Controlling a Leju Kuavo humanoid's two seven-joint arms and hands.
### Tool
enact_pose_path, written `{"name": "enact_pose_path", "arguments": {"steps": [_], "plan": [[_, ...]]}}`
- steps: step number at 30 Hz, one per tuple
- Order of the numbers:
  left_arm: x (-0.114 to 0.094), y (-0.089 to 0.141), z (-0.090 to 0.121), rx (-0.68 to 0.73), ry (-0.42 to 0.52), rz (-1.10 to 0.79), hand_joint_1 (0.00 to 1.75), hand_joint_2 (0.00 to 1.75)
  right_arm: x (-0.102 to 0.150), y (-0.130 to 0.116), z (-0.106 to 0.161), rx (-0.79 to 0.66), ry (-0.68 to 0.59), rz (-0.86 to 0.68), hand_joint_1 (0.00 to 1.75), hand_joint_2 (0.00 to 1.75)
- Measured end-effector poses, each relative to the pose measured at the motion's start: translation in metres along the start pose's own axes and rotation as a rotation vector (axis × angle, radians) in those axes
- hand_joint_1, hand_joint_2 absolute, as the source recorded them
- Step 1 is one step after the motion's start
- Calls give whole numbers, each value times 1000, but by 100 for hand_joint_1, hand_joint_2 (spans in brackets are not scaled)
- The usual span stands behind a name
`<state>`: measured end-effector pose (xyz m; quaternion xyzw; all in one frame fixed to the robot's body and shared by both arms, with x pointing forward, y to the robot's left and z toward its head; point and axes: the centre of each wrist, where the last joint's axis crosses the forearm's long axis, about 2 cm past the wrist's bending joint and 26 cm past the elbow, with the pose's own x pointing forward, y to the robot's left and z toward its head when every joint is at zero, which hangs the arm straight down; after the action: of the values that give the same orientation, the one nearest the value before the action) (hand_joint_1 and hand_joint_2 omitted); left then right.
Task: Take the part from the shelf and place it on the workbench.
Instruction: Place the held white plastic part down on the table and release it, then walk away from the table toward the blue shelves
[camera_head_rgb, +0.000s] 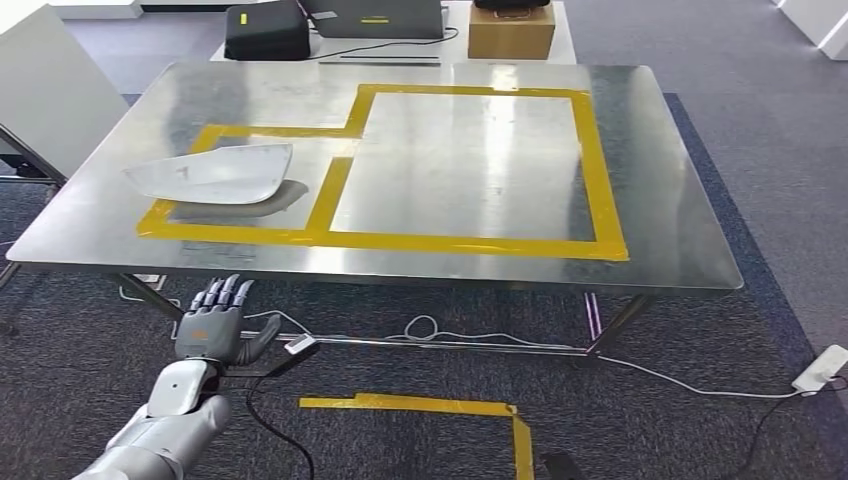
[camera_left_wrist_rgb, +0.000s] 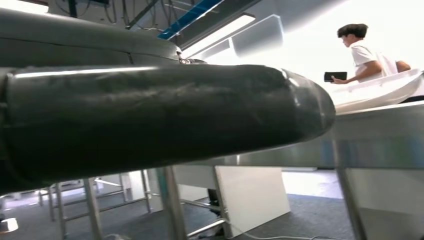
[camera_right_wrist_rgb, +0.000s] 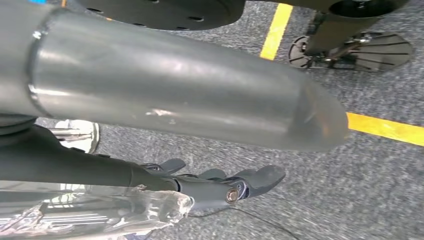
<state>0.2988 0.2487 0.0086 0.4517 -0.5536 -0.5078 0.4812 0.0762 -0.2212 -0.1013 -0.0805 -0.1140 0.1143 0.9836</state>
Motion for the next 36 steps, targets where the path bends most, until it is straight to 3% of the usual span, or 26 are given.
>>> {"name": "enact_pose_path", "arguments": {"steps": [19,27,36], "plan": [[3,-5,2,-36,40,12,0,0,-3,-4,-1,-6,5,-28,0,0],[-22,-24,30,-128,155,24,0,0,-7,-3,-1,-5,17,-46,0,0],[-46,-50,77,-263,337,143,0,0,-8,-4,-1,-7,23,-66,0,0]]}}
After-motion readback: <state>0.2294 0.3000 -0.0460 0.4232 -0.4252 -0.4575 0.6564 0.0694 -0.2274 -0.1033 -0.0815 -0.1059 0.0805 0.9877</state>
